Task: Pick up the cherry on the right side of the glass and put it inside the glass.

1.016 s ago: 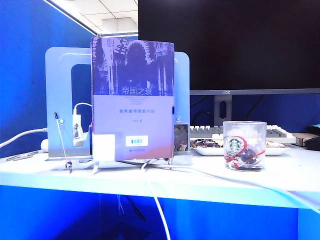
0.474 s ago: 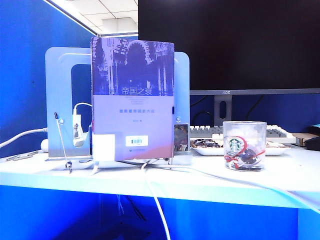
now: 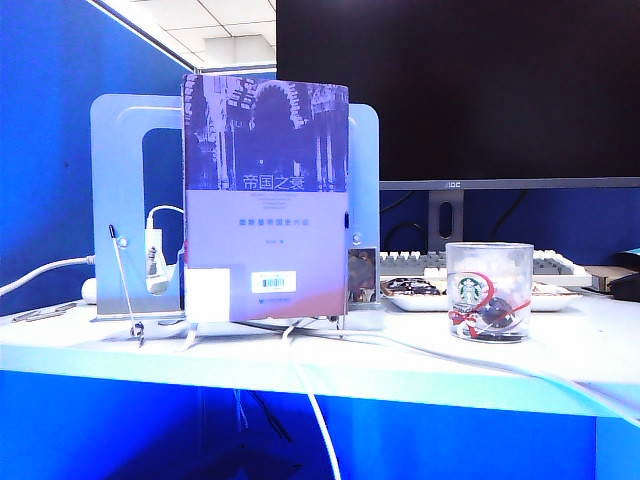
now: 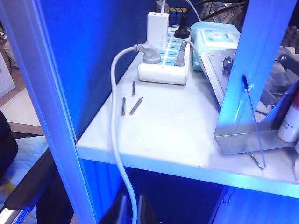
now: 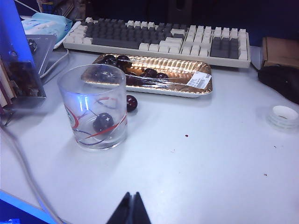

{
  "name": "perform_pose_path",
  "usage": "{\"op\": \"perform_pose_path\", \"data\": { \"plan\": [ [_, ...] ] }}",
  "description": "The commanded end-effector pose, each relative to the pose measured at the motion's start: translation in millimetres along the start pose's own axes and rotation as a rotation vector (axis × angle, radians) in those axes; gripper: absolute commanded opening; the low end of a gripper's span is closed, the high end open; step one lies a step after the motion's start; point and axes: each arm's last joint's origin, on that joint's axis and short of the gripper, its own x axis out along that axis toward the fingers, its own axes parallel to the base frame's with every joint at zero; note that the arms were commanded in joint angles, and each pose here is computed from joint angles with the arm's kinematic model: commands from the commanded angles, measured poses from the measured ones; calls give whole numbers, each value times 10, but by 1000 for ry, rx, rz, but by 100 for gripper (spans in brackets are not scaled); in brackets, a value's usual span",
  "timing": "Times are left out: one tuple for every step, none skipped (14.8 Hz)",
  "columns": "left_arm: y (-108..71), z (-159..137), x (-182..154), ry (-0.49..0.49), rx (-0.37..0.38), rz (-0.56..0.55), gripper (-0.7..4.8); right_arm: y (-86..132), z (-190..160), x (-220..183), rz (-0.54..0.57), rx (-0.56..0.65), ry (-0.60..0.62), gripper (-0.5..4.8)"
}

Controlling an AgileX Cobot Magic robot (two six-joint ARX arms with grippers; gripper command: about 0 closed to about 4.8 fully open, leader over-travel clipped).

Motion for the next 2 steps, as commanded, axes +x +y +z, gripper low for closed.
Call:
{"op": "perform_pose_path", "data": {
  "plan": [
    [-1, -13, -1, 10, -3, -3, 53, -1, -8, 3, -4, -3, 1, -1],
    [-1, -13, -1, 10, -3, -3, 53, -1, -8, 3, -4, -3, 1, -1]
  ]
}}
